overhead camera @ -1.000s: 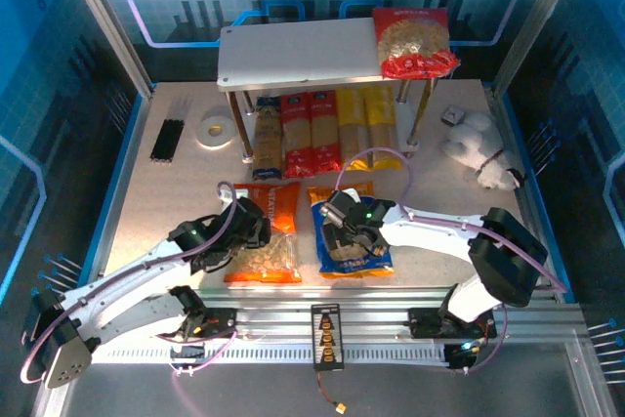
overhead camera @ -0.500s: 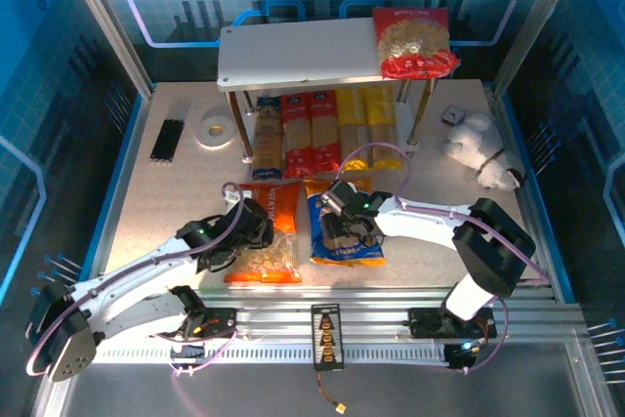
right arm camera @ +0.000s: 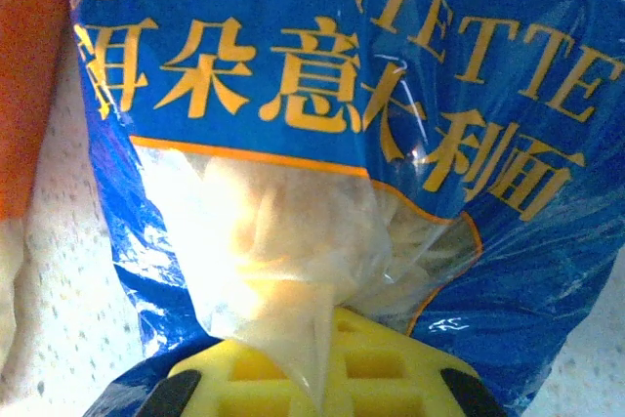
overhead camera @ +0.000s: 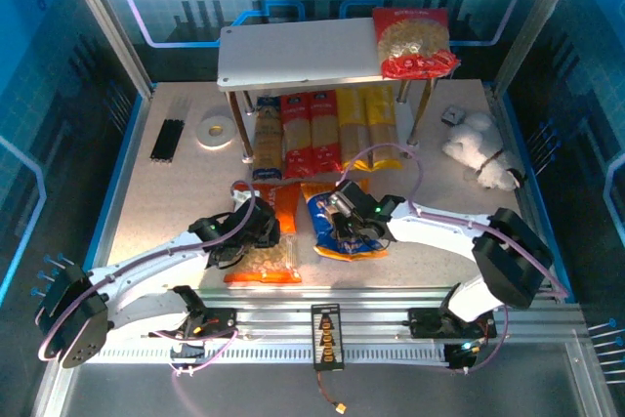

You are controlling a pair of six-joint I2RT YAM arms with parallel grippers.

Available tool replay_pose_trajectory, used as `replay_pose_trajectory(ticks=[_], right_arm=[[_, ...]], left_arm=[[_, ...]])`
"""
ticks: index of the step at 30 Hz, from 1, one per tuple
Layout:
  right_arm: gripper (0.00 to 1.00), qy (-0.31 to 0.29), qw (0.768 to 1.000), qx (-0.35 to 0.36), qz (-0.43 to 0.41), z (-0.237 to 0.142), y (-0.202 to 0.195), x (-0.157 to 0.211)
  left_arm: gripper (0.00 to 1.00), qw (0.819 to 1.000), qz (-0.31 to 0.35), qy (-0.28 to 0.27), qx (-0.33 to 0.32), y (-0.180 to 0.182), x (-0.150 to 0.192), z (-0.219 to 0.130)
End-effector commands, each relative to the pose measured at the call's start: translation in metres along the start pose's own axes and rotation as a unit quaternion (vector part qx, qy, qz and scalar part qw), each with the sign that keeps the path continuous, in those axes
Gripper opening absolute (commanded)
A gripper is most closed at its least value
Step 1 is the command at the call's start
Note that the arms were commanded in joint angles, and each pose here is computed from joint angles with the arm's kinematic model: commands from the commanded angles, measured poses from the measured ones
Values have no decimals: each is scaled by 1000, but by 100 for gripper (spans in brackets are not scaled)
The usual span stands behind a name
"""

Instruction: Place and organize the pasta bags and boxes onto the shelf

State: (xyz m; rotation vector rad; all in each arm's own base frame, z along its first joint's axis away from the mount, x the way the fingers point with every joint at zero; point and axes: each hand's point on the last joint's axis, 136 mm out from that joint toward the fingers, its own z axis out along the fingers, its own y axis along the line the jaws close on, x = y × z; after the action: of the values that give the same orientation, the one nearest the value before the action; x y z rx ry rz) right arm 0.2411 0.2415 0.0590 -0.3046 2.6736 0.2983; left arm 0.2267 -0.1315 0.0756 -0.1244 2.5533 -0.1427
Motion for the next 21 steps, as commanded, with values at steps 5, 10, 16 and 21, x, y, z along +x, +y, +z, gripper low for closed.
replay_pose_trajectory(ticks=[5, 10, 16, 21], right_arm=[[0, 41, 999, 14, -10, -34, -23, 32], [0, 15, 1000, -4, -18, -59, -19, 21], [0, -30, 999, -26, -33, -99, -9, -6], [0, -81, 995, -43, -48, -148, -3, -32]], left_arm=[[78, 1000, -19, 6, 7, -1, 2, 5], [78, 1000, -20, 8, 11, -4, 1, 6], [78, 1000, -17, 9, 14, -7, -1, 8], [79, 1000, -18, 12, 14, -7, 0, 11]])
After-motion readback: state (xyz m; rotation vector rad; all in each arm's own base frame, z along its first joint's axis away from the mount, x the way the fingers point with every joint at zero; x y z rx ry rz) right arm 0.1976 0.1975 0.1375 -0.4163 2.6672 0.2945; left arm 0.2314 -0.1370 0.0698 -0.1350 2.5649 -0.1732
